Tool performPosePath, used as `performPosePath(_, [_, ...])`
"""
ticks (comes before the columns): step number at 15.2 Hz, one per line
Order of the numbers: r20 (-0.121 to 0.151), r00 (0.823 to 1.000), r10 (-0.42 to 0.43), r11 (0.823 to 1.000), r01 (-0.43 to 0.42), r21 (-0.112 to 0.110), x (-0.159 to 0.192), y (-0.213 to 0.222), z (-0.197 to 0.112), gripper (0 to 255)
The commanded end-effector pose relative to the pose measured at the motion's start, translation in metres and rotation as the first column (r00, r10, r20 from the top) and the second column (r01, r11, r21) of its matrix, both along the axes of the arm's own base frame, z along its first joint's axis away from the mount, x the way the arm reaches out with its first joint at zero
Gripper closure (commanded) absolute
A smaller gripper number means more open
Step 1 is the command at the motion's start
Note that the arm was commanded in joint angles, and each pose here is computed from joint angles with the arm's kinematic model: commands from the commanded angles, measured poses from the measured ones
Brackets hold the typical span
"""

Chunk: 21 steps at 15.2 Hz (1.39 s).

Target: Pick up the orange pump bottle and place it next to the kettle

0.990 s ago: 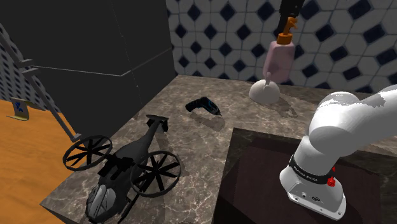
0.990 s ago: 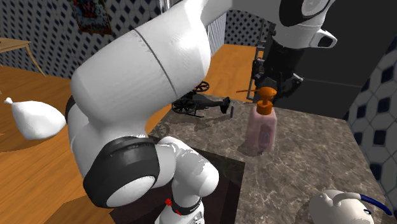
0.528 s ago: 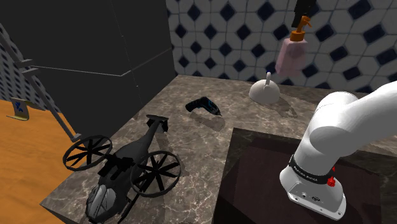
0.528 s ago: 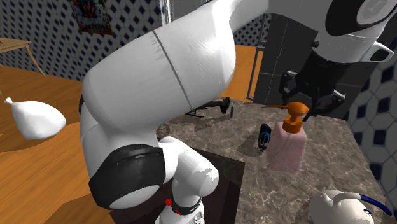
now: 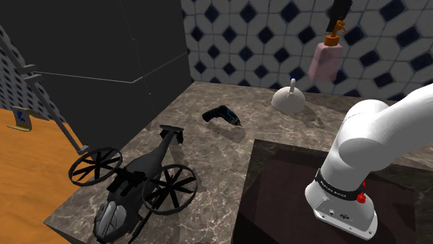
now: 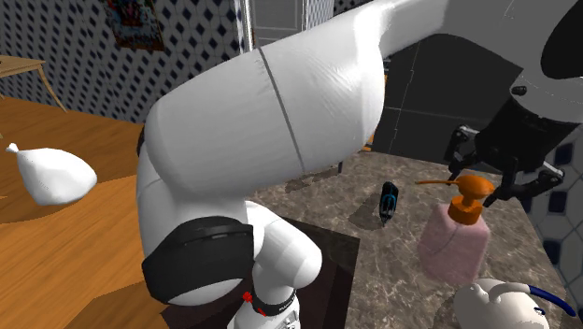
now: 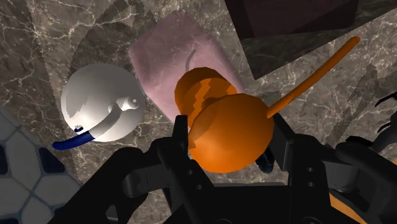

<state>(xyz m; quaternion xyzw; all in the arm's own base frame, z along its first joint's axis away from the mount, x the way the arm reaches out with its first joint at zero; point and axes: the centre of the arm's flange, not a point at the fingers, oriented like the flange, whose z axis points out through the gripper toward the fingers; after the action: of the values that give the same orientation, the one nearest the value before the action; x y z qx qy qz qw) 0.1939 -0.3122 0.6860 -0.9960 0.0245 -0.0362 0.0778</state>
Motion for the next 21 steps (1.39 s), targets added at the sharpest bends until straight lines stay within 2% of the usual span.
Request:
performPosePath(1, [0.000,1.000,0.000,1.000,0.000,0.000,-0.001,-0.001,-0.010,255])
performPosePath(21, [0.000,1.000,0.000,1.000,0.000,0.000,-0.001,-0.001,-0.116,255])
